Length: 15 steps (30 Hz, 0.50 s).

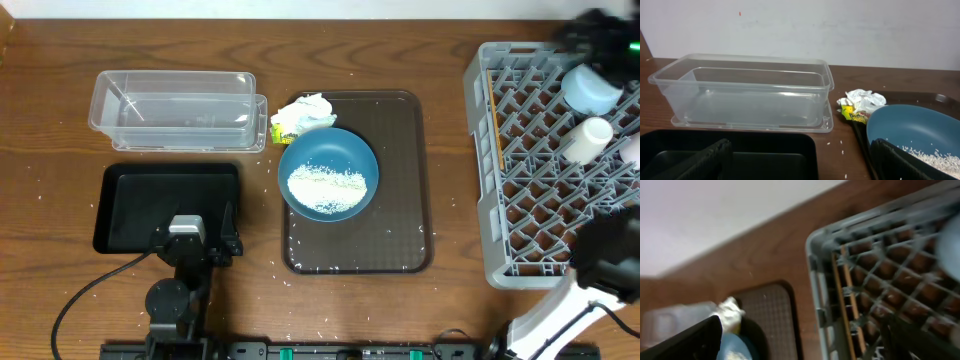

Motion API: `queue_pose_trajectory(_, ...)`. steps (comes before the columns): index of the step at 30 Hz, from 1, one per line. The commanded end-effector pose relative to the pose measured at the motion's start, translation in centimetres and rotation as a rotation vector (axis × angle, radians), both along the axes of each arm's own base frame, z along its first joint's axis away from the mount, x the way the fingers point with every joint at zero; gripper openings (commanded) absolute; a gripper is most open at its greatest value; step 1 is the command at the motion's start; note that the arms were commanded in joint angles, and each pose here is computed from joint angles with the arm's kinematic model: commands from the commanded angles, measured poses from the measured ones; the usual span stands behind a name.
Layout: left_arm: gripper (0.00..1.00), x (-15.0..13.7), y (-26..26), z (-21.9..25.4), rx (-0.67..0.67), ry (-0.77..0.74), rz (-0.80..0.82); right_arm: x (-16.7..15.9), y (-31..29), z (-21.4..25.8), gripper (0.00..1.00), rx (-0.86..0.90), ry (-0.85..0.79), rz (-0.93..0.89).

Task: Sort waste into correct bins and load items into the dishwasher rack
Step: 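Open the right gripper and raise it away from the rack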

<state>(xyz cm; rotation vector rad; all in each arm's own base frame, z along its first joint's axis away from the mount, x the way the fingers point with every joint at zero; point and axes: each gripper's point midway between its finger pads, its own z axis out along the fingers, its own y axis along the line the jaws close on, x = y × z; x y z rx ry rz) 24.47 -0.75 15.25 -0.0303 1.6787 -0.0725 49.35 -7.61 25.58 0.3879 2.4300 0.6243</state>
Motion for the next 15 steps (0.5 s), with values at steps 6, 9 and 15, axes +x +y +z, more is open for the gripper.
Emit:
queue_pose_trajectory(6,0.91,-0.1,0.3,-1.6,0.009,0.048,0.016,2.0,10.1,-6.7,0.99,-0.154,0.130,0.199)
queue_pose_trajectory(9,0.91,-0.1,0.3,-1.6,0.009,0.048,0.016,2.4,11.4,-8.7,0.99,-0.263,0.168,0.202)
queue_pose_trajectory(15,0.91,-0.1,1.5,-1.6,0.064,0.049,0.080,2.8,12.9,-11.1,0.99,-0.438,0.205,0.202)
